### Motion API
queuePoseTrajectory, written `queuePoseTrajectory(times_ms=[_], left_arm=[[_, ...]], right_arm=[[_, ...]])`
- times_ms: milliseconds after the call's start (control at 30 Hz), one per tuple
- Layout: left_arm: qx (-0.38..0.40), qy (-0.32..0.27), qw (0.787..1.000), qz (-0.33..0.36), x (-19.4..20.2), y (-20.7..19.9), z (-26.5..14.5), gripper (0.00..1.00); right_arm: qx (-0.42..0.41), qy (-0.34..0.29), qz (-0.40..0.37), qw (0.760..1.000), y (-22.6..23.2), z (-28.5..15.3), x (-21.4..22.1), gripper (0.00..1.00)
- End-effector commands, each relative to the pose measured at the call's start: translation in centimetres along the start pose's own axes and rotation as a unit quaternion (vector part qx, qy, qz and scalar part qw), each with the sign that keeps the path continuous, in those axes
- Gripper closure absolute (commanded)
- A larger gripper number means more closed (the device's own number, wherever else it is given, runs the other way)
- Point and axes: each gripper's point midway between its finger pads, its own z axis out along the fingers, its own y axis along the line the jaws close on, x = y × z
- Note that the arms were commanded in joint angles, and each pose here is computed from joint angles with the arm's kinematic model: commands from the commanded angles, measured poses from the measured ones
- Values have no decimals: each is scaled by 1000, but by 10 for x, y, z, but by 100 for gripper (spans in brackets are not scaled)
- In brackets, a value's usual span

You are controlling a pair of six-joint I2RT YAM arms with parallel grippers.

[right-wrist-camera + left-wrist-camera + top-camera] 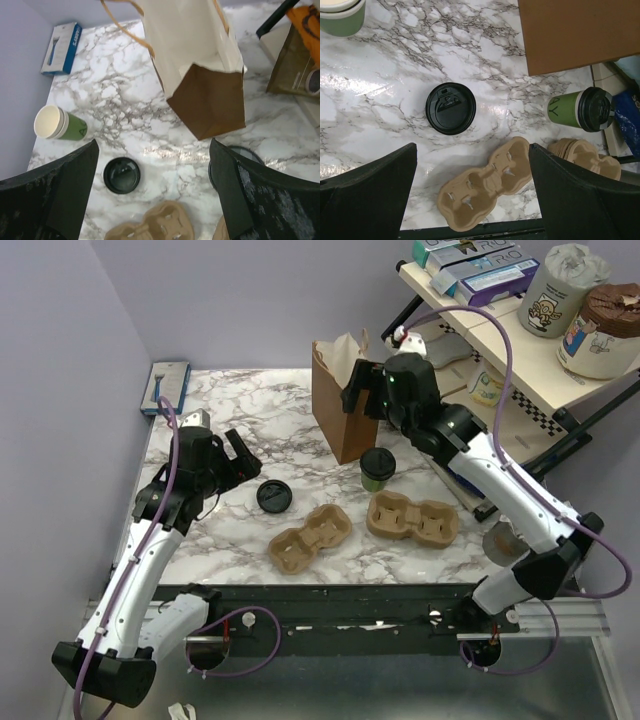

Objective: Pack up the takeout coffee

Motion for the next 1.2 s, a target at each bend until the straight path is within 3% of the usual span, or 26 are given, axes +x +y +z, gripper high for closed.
queuePoseTrajectory(times_ms=[0, 167, 367, 633, 867, 967, 1033, 1167], left_arm=[[38, 7, 999, 23, -5, -16, -8, 1], [39, 20, 998, 35, -3, -17, -7, 1], [44, 20, 998, 42, -4, -19, -10, 1], [27, 17, 999, 40, -9, -16, -9, 1], [49, 11, 998, 30, -19, -31, -8, 1], [68, 1, 997, 23, -33, -46, -7, 1], [90, 1, 996, 21, -41, -60, -5, 1], [117, 15, 993, 20, -56, -85, 2, 1]], right_arm=[[49, -8, -75, 996, -25, 22, -28, 0], [73, 6, -119, 990, -52, 66, -38, 0], [36, 8, -158, 987, -47, 102, -51, 7], [68, 33, -184, 980, -72, 137, -34, 13], [48, 80, -185, 978, -77, 147, -4, 33], [47, 103, -189, 975, -80, 145, 8, 35], [50, 106, -198, 973, -83, 146, 11, 43], [-4, 123, -236, 964, -70, 145, 17, 68]])
